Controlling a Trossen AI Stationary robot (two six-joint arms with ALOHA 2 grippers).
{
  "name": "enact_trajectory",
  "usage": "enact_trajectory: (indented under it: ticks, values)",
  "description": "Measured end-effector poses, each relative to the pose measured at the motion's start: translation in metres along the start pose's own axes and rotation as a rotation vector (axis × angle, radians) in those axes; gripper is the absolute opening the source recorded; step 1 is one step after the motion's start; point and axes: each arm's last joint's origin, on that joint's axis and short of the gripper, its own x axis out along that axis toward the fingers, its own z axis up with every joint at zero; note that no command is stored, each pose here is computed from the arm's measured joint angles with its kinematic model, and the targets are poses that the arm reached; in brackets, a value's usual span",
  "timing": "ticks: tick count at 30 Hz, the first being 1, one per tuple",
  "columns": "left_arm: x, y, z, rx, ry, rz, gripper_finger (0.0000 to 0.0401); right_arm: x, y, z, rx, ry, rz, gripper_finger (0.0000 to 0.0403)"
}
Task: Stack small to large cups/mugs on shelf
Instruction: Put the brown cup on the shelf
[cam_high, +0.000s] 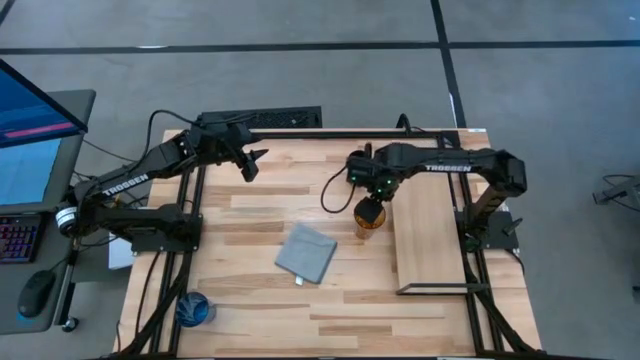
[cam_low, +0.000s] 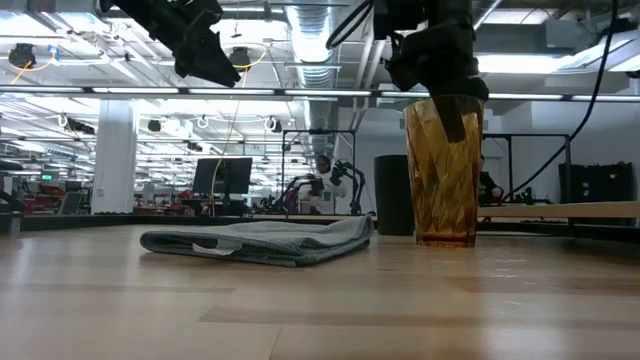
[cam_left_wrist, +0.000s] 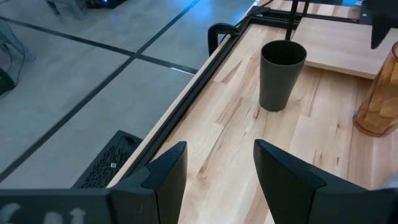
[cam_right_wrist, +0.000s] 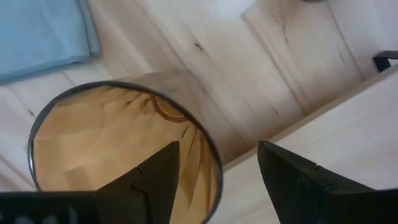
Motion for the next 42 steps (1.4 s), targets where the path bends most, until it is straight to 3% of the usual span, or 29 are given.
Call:
enact_trajectory:
  ticks: [7, 19, 32, 42]
  values:
    - [0.0000, 0.0000, 0.0002, 0.000, -0.002, 0.000, 0.0178, -0.0007, -0.0077, 0.0025, 0.050, 0.015, 0.015, 0.0239]
    - [0.0000, 0.0000, 0.0002, 0.000, -0.002, 0.000, 0.0178, -0.0010, -0.0099, 0.0037, 0.016, 0.026, 0.046, 0.0234]
    - [0.0000, 0.0000, 0.0003, 0.000, -0.003, 0.000, 0.0178, -0.0010, -0.0098, 0.0037, 0.005, 0.026, 0.049, 0.0124]
    - [0.0000, 0.0000, 0.0003, 0.000, -0.003, 0.000, 0.0178, 0.0003, -0.0093, 0.0052, 0.003, 0.011, 0.056, 0.0108]
